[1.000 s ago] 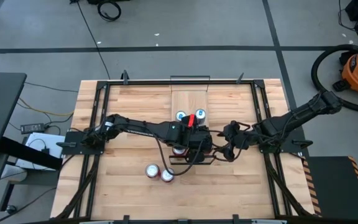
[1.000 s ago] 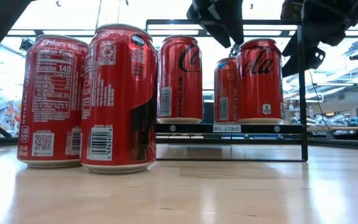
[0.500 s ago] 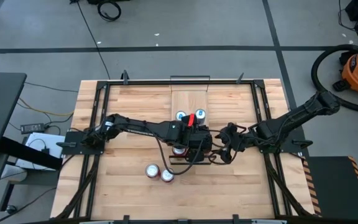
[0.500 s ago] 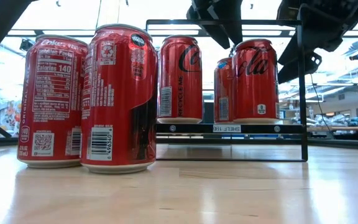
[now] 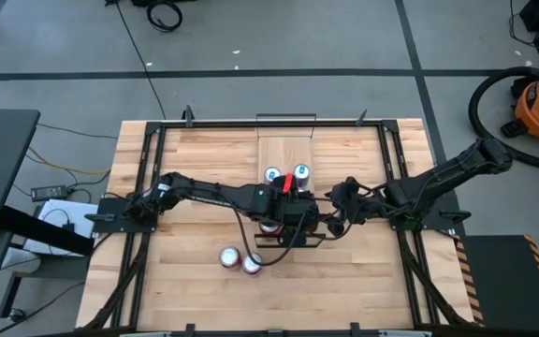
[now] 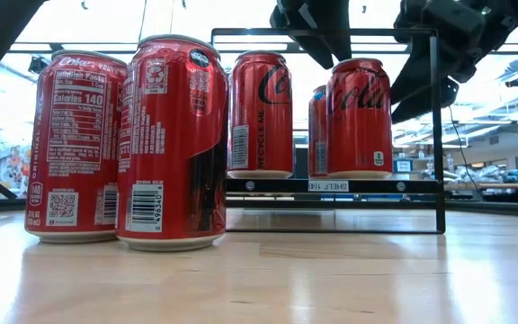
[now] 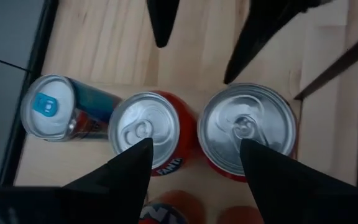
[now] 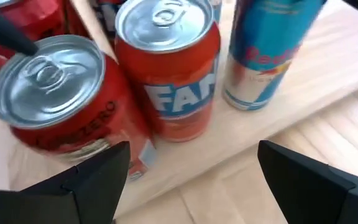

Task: Place canned beverage on shelf
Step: Adjust the red black soda can on the shelf

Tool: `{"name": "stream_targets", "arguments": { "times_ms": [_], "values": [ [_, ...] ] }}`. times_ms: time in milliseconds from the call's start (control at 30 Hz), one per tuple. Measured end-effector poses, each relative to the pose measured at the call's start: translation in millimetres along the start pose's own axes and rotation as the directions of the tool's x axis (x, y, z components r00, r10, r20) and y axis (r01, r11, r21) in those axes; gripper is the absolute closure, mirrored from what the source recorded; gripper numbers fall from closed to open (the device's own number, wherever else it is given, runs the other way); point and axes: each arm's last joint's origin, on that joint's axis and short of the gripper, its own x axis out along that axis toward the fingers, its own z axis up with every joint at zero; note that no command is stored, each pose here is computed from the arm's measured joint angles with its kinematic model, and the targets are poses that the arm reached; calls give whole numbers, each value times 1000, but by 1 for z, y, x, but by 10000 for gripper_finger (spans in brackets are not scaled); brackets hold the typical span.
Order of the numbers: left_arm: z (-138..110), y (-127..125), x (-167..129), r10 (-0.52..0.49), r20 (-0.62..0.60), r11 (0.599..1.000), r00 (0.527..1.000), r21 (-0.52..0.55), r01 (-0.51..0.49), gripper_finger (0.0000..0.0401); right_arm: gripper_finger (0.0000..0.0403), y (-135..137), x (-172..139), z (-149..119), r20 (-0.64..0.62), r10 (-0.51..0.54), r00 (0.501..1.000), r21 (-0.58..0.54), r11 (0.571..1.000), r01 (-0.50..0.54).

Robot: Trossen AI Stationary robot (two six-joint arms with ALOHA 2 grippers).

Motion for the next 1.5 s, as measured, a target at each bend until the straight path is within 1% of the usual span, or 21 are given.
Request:
{"name": "stream_targets", "arguments": {
  "times_ms": [133,200,300,533,767,933,1033,1133,1200,1300,1400,1500],
  "values": [
    [-3,0,0,-6,-30,998,1000,56,8,148,39,3,-3,-1,-63,117,991,-4,993,-117],
    [-5,0,-1,-2,-43,997,999,80,6,148,39,6,-5,-2,-78,150,986,-13,988,-151],
    [-5,4,0,4,-51,996,999,89,0,148,39,9,-6,-2,-64,172,983,-33,984,-174],
    [-3,10,3,10,-54,996,998,87,-5,148,39,14,-7,5,5,229,973,-19,973,-229],
    [-4,4,1,-9,-52,995,999,94,14,148,39,9,-5,6,24,152,988,-24,988,-151],
    [-3,-1,-1,-66,-38,996,997,55,68,148,39,0,-1,7,31,55,998,9,998,-55],
    [-3,-2,-2,-59,-36,998,998,30,60,148,39,-2,0,7,4,59,998,8,998,-59],
    [-3,1,-2,-58,-41,998,998,10,58,148,39,-2,0,5,-33,92,995,0,996,-92],
    [-1,6,-3,-95,-41,995,995,-5,95,148,39,-2,0,4,-55,114,992,-6,993,-114],
    [4,17,-6,-217,-42,976,975,-21,216,148,39,-3,-2,3,-74,126,989,-7,992,-127],
    [7,31,-3,-354,-60,934,933,-74,349,148,39,-6,-9,3,-92,151,984,19,989,-149],
    [8,42,-1,-445,-72,886,892,-179,428,148,39,-6,-21,10,-117,198,973,51,980,-194]
  ]
}}
